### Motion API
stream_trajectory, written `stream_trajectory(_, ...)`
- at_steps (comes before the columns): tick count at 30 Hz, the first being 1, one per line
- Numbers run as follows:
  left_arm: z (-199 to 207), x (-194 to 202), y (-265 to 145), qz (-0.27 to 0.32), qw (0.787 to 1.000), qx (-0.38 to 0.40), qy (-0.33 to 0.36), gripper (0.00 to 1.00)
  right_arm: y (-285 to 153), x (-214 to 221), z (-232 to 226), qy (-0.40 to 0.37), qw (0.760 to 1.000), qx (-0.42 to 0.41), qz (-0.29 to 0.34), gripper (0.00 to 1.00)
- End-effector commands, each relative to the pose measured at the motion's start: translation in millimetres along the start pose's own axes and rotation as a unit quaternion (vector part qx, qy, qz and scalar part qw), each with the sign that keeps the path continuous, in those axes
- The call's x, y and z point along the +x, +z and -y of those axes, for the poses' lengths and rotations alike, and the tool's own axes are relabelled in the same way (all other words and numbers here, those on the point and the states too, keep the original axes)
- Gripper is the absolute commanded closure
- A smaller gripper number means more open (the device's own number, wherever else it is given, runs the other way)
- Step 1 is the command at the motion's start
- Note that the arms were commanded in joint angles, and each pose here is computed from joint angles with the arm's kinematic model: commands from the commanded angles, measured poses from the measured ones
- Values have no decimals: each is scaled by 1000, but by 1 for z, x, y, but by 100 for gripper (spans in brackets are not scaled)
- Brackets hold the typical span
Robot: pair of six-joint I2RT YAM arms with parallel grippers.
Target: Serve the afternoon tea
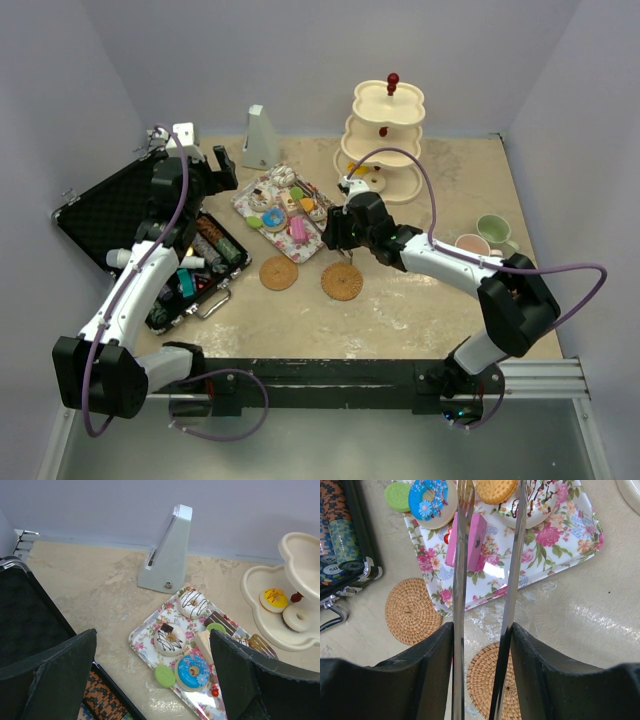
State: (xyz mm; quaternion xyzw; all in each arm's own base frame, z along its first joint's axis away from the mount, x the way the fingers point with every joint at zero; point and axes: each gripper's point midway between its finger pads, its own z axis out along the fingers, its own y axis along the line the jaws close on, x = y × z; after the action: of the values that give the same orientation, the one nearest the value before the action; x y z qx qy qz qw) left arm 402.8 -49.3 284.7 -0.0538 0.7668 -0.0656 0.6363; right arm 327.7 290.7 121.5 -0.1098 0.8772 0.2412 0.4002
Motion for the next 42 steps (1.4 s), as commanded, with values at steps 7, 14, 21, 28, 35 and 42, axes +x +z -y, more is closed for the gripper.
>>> stream_trajectory(7, 5, -6, 3, 16, 1000, 10, 1, 0, 4, -6, -9, -4, 1000, -16, 7, 50)
stream_trajectory(14, 4, -5, 3, 16, 1000, 9, 1, 0, 7, -3, -6, -5, 1000, -9, 7, 51)
stream_trajectory(21, 5, -6, 3, 16, 1000, 9, 1, 0, 9, -7, -3, -10, 1000, 1, 9, 59)
stream_trajectory(28, 5, -6, 3, 16, 1000, 9, 1, 0, -3, -29, -9, -17, 999, 2, 27, 65)
stream_trajectory(35, 4, -5, 3, 15, 1000, 9, 1, 0, -30, -70, -26, -19, 998, -10, 63, 67)
stream_trajectory(42, 4, -6, 3, 16, 1000, 8, 1, 0, -76, -136, -35, -15, 990, 6, 138, 67)
